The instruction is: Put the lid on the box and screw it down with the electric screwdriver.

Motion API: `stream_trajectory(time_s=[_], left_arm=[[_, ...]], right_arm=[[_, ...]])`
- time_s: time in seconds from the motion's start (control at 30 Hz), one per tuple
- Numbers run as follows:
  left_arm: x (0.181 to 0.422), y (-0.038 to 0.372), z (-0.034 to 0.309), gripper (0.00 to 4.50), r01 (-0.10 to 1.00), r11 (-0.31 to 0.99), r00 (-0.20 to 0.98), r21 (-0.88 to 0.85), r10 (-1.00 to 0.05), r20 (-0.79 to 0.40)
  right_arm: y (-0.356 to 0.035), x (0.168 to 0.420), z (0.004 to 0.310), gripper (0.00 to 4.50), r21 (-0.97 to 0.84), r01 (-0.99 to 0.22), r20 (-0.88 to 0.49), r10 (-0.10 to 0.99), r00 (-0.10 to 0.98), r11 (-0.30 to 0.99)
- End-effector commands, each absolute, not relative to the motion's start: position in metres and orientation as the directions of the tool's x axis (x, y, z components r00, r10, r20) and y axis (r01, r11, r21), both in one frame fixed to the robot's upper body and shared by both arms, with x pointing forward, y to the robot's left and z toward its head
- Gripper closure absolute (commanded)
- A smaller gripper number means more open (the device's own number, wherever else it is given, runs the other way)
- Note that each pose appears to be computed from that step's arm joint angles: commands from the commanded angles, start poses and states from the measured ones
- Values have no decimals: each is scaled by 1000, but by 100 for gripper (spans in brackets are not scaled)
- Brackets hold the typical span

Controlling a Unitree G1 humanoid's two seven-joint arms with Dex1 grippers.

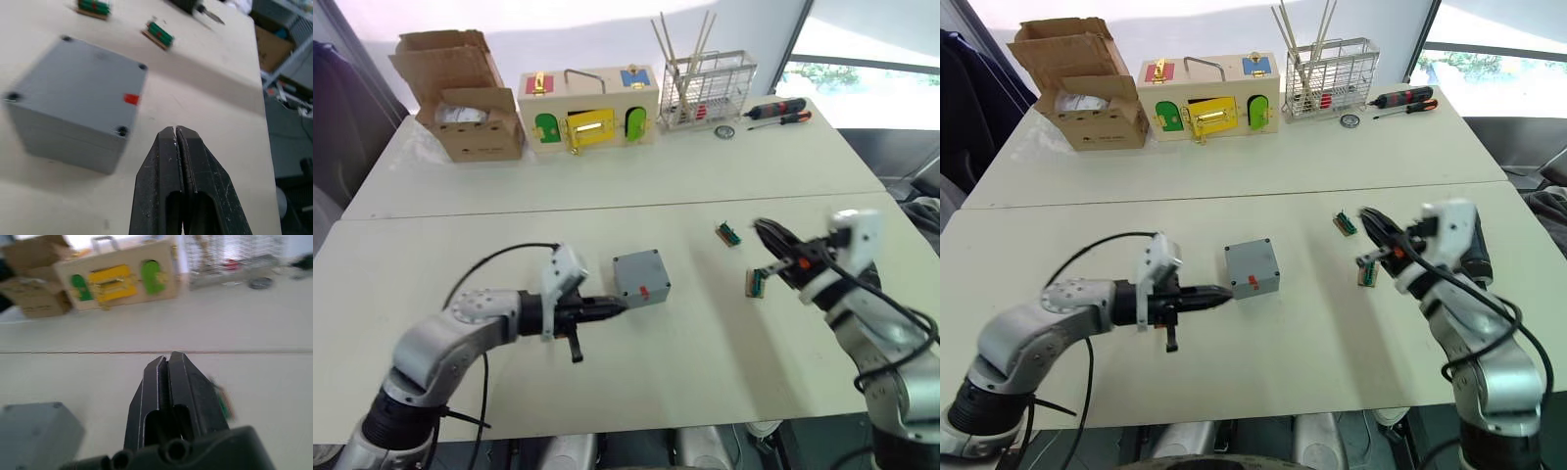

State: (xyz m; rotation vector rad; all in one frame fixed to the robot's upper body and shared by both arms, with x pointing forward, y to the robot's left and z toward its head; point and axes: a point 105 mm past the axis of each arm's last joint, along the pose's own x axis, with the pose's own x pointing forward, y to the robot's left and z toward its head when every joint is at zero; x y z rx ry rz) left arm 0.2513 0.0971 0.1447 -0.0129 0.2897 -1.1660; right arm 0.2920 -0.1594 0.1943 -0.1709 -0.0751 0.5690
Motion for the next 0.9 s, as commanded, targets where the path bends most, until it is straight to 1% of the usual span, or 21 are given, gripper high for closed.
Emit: stream_trajectory(time_s=[0.03, 0.13, 0.33, 0.47, 0.9], left_arm=[[256, 115, 157, 450, 873, 468, 438, -138, -876, -200], [255, 122, 153, 450, 854, 500, 466, -140, -857, -218], [249, 126, 149, 450, 833, 534, 499, -145, -838, -223], [246, 124, 149, 450, 828, 540, 506, -150, -835, -217], [243, 119, 146, 450, 827, 538, 502, -161, -837, -219]], right_arm=[[-119, 286, 192, 446, -154, -715, -31, 720, 693, 682], [-107, 290, 185, 446, -151, -764, -68, 765, 641, 627], [-99, 301, 170, 446, -150, -802, -116, 795, 595, 578], [-101, 307, 163, 446, -158, -801, -128, 792, 597, 578], [-96, 321, 158, 446, -170, -783, -114, 777, 619, 599]])
